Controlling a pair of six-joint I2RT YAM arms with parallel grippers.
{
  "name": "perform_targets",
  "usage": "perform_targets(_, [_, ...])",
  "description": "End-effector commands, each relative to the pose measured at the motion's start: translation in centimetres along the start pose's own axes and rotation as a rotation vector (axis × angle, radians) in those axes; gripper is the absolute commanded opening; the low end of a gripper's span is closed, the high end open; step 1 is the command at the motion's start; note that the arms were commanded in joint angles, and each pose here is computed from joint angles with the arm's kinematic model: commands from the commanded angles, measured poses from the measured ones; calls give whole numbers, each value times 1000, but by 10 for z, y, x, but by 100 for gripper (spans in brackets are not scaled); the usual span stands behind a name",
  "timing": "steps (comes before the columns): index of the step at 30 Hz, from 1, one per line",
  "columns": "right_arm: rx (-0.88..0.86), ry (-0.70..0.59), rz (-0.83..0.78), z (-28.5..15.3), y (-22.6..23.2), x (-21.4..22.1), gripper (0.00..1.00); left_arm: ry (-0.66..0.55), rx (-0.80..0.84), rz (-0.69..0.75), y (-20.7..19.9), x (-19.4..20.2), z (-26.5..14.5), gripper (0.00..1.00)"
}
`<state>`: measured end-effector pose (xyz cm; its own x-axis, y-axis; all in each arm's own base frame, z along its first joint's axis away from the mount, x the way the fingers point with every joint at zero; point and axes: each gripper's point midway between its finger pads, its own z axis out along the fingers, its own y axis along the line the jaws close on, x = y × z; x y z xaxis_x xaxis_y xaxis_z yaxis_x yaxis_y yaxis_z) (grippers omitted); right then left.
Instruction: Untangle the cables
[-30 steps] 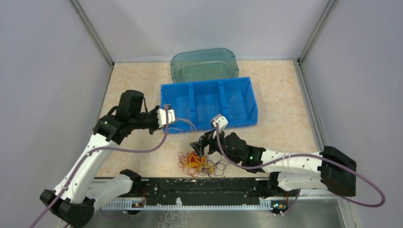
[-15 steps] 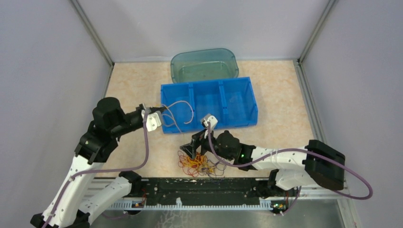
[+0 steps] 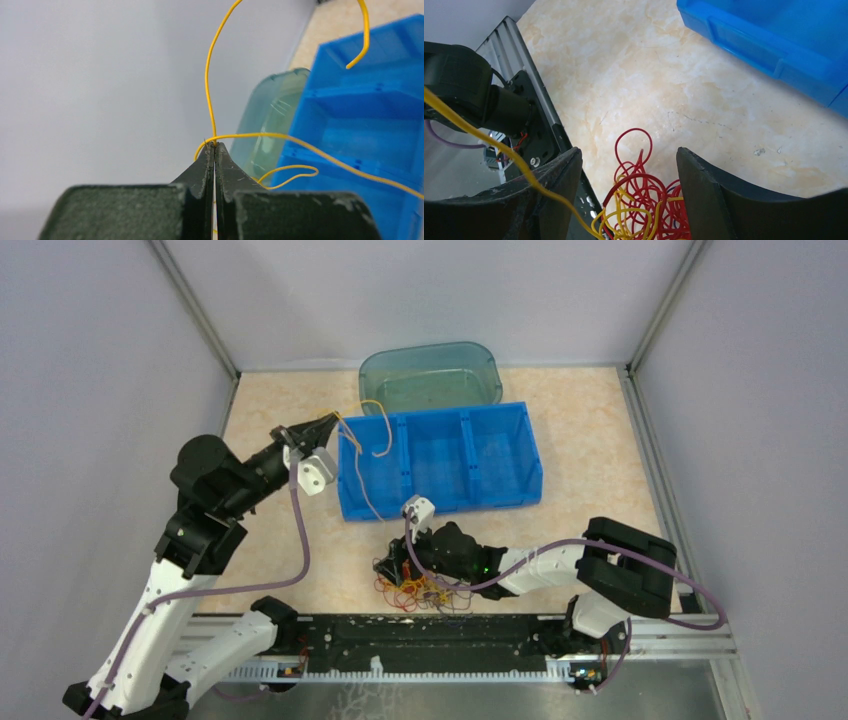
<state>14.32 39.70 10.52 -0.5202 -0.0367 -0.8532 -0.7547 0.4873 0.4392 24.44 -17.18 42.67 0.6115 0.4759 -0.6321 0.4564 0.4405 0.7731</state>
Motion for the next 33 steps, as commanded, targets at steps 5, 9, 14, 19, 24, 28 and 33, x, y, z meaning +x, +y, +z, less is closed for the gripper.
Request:
perform_targets(5, [-39,-58,3,2,16,-7,71,-188,-368,162,110,-81,-21,0])
perform_targets(9, [-19,-61,-12,-3,13,-5,71,-241,-463,209,136,-103,-29,0])
perform_targets(14, [17,-43,-31,-6,4,4,71,-275,-580,274,169,-126,-41,0])
perform_targets(19, [53,-21,-29,-13,-8,19,72,-302,-680,359,204,-154,-49,0])
perform_targets(24, [81,-18,-26,-23,-16,26,72,-333,-819,412,248,-188,-67,0])
perform_targets(28, [104,-15,-27,-30,-22,31,72,-352,-908,429,276,-209,-80,0])
perform_targets(33, [137,-4,-17,-39,-32,42,72,-369,-1042,512,305,-235,-100,0])
